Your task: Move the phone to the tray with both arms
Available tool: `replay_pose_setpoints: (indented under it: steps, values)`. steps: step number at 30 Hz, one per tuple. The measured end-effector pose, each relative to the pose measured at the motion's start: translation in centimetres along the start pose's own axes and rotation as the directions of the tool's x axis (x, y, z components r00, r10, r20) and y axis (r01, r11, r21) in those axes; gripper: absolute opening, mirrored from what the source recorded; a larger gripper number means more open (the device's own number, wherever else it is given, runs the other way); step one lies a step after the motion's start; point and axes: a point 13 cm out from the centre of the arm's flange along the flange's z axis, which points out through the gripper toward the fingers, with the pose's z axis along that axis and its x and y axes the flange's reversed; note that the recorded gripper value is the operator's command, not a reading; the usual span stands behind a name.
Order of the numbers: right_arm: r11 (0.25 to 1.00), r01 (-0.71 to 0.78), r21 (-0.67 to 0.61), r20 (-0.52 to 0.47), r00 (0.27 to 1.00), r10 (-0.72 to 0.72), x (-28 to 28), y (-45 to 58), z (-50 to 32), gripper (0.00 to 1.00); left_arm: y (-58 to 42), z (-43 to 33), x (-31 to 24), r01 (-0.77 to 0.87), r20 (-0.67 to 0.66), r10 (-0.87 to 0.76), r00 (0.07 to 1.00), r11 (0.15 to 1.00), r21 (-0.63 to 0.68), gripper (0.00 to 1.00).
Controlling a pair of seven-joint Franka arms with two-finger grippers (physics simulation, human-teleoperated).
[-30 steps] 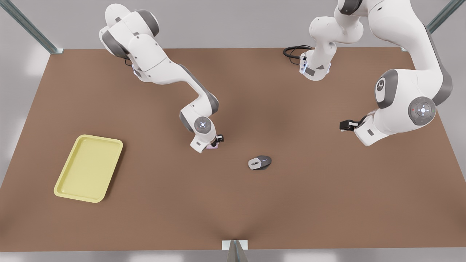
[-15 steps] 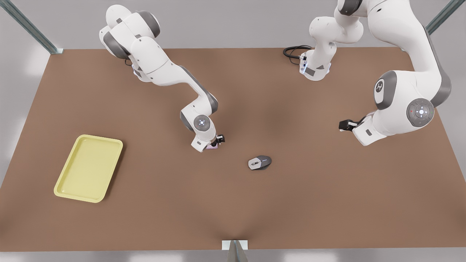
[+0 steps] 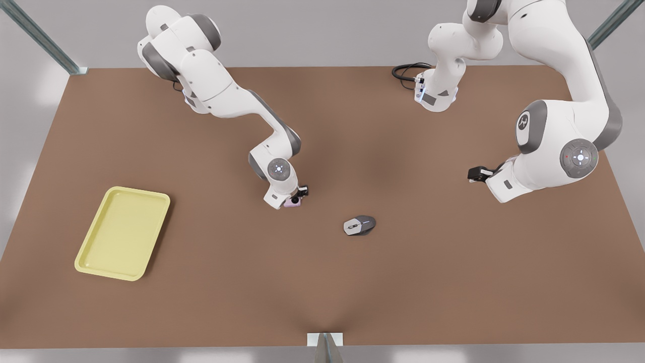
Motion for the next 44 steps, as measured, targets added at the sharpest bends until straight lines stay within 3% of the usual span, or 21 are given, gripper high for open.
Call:
replay_pose_setpoints:
  steps: [4,9,14,18,19,20,22,27,30,33,36,38,41,44]
  values:
    - [0.998,-0.058,-0.019,0.053,0.997,0.059,-3.7,-3.0,-4.9,0.79,-0.1,-0.3,0.0,-0.006,0.006,0.006,1.000,1.000,0.000,1.00]
    - [0.963,-0.269,-0.011,0.041,0.962,0.270,-8.2,-22.0,-9.1,0.79,-2.0,-3.7,-0.5,-0.044,0.075,0.045,0.996,0.999,-0.010,1.00]
    - [0.915,-0.403,0.000,-0.009,0.915,0.403,-5.6,-41.2,-10.3,0.79,-1.5,-4.2,-0.6,-0.035,0.084,0.036,0.996,0.999,-0.011,1.00]
    - [0.903,-0.428,0.031,-0.012,0.903,0.429,-2.2,-55.1,-10.1,0.79,-1.2,-4.4,-0.7,-0.029,0.089,0.030,0.996,0.999,-0.015,1.00]
    - [0.910,-0.413,0.039,-0.010,0.911,0.413,-2.0,-57.3,-9.8,0.81,-1.2,-4.4,-0.7,-0.028,0.089,0.030,0.996,0.999,-0.016,1.00]
    - [0.920,-0.389,0.046,-0.009,0.921,0.389,-2.1,-58.8,-9.3,1.00,-1.2,-4.4,-0.7,-0.028,0.089,0.029,0.996,0.999,-0.017,1.00]
    - [0.942,-0.331,0.056,0.008,0.944,0.331,-2.8,-61.2,-9.5,1.00,-1.1,-4.6,-0.6,-0.027,0.092,0.028,0.995,0.999,-0.018,1.00]
    - [0.987,-0.139,0.080,0.067,0.989,0.134,-5.2,-59.6,-15.3,1.00,-1.1,-4.8,-0.4,-0.025,0.092,0.027,0.995,0.999,-0.020,1.00]
    - [0.991,0.035,0.127,0.145,0.988,-0.054,-7.7,-48.4,-27.0,1.00,-1.0,-4.7,-0.4,-0.024,0.090,0.026,0.996,0.999,-0.021,1.00]
    - [0.971,0.176,0.161,0.212,0.955,-0.208,-5.3,-34.7,-38.4,1.00,-1.0,-4.8,-0.3,-0.023,0.090,0.024,0.996,1.000,-0.021,1.00]
    - [0.946,0.287,0.148,0.203,0.928,-0.313,-5.6,-24.2,-41.9,1.00,-1.0,-4.8,-0.3,-0.022,0.089,0.024,0.996,1.000,-0.021,1.00]
    - [0.964,0.243,0.111,0.163,0.952,-0.259,-6.3,-26.1,-41.7,1.00,-1.0,-4.8,-0.2,-0.022,0.089,0.024,0.996,1.000,-0.021,1.00]
    - [0.997,0.045,0.063,0.087,0.995,-0.051,-7.1,-37.6,-39.8,1.00,-1.0,-5.0,-0.3,-0.023,0.093,0.024,0.995,1.000,-0.022,1.00]
    - [0.999,0.018,0.050,0.054,0.998,-0.021,-6.8,-37.8,-40.0,1.00,-1.0,-5.0,-0.3,-0.022,0.092,0.024,0.995,1.000,-0.022,1.00]
